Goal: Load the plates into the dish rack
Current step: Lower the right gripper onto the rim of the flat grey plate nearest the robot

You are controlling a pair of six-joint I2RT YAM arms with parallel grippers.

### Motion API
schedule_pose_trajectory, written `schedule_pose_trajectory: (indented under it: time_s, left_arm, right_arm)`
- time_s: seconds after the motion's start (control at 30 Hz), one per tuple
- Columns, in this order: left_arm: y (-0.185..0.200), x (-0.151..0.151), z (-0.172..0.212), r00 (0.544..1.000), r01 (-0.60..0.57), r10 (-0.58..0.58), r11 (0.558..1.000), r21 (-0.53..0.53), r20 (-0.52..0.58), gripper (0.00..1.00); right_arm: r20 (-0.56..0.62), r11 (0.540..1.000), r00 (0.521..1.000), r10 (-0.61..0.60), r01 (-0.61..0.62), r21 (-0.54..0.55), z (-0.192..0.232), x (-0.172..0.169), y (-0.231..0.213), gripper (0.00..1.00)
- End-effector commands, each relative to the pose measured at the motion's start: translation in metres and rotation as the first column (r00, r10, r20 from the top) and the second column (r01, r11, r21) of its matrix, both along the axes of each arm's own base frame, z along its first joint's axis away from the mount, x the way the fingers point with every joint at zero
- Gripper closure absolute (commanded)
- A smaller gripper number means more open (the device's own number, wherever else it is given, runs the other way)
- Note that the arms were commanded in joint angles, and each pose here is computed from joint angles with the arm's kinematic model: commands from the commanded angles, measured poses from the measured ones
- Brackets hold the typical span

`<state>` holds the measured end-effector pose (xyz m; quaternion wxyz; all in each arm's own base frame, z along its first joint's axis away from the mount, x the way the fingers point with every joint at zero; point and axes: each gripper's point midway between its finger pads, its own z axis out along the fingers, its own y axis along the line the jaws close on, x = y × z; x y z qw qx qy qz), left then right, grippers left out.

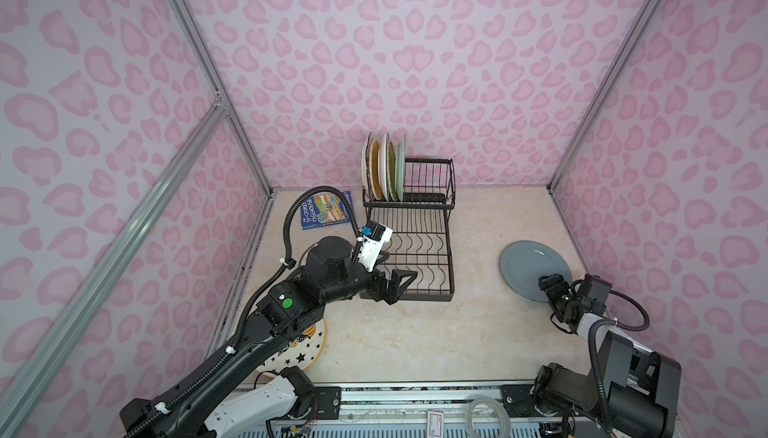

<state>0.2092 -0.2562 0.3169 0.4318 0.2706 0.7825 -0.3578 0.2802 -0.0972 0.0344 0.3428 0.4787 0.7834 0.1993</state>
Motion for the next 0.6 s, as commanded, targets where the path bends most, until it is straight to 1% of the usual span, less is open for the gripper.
schedule_pose_trajectory:
  time_s: [0.0,0.07,0.23,0.4,0.57]
  left_arm:
    - [-0.003,-0.001,0.008,0.999,0.018,-0.018,1.000,-0.022,0.033,0.02]
    - [-0.002,0.000,0.008,0.999,0.017,-0.016,1.000,-0.021,0.035,0.02]
    - [-0.001,-0.002,0.010,0.999,0.018,-0.017,1.000,-0.025,0.044,0.02]
    - [0.001,-0.003,0.014,0.998,0.019,-0.017,0.999,-0.030,0.055,0.02]
    - [0.002,-0.005,0.017,0.998,0.018,-0.016,0.999,-0.037,0.065,0.02]
  right_arm:
    - [-0.015,0.987,1.000,0.011,-0.009,0.161,-0.015,-0.015,0.020,0.18]
    - [0.028,0.984,1.000,0.015,-0.019,0.176,-0.012,-0.011,0.021,0.19]
    - [0.049,0.975,0.999,0.013,-0.023,0.221,-0.018,-0.009,0.023,0.21]
    - [0.060,0.957,0.998,0.003,-0.021,0.290,-0.031,-0.008,0.027,0.32]
    - [0.032,0.943,0.999,-0.028,0.016,0.332,-0.045,-0.011,0.027,0.41]
